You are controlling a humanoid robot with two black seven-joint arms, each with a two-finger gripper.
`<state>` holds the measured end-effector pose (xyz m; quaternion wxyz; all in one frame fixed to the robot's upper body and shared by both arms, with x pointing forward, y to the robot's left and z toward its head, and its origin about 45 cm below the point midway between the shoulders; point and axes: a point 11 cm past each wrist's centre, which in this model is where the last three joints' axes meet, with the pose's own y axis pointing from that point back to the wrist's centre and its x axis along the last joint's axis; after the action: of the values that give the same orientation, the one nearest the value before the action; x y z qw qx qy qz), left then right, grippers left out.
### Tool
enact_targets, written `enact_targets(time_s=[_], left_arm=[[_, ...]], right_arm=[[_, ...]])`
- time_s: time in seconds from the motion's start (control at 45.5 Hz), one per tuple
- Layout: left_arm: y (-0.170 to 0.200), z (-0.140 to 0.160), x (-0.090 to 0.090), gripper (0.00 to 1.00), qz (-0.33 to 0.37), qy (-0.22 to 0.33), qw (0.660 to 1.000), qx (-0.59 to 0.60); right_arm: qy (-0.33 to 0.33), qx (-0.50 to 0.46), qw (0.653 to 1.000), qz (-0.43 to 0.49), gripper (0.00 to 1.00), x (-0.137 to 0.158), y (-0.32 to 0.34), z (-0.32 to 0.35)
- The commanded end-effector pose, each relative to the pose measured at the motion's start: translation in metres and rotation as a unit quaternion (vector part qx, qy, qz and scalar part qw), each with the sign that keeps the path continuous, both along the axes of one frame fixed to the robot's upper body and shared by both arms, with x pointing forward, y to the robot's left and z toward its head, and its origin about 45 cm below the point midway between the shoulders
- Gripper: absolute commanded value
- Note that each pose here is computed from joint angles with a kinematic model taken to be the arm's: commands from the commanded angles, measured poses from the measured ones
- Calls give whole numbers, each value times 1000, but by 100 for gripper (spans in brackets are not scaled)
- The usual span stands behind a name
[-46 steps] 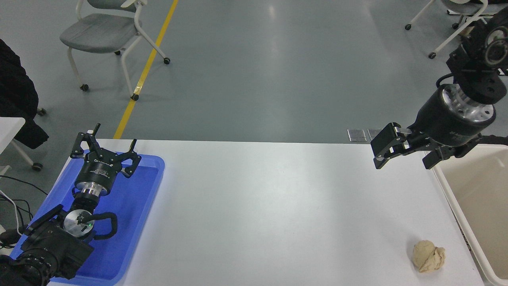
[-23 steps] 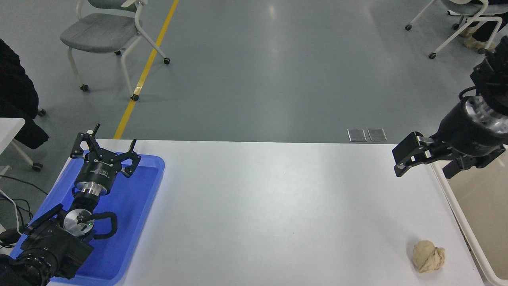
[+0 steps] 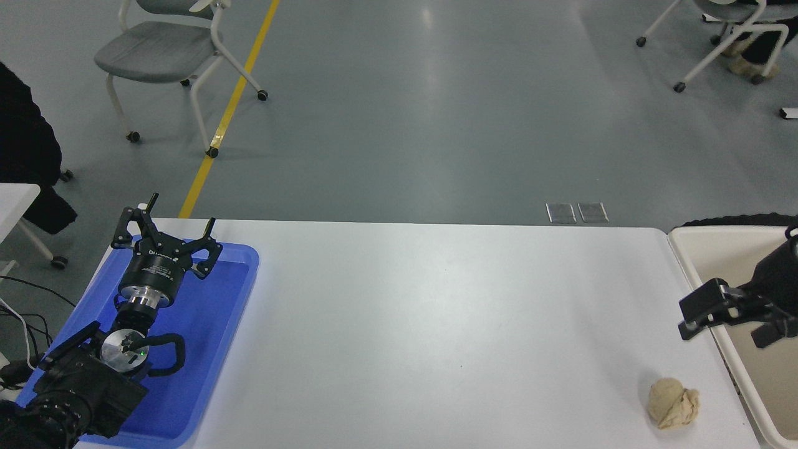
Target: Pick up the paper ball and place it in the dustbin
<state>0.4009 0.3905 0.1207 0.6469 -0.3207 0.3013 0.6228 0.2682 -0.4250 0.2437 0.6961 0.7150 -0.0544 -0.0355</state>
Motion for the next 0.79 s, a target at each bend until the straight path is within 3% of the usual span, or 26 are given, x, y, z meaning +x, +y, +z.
enact_targets(time_s=[0.0, 0.308, 0.769], left_arm=[[0, 0, 0, 100, 0, 0, 1000, 0], [0, 0, 0, 100, 0, 0, 1000, 0], [-1, 0, 0, 100, -1, 0, 1000, -1]], right_arm=[[-10, 9, 1000, -26, 100, -13, -17, -50], [-33, 15, 999, -33, 100, -3, -7, -100], [-45, -23, 999, -6, 100, -11, -10, -156]])
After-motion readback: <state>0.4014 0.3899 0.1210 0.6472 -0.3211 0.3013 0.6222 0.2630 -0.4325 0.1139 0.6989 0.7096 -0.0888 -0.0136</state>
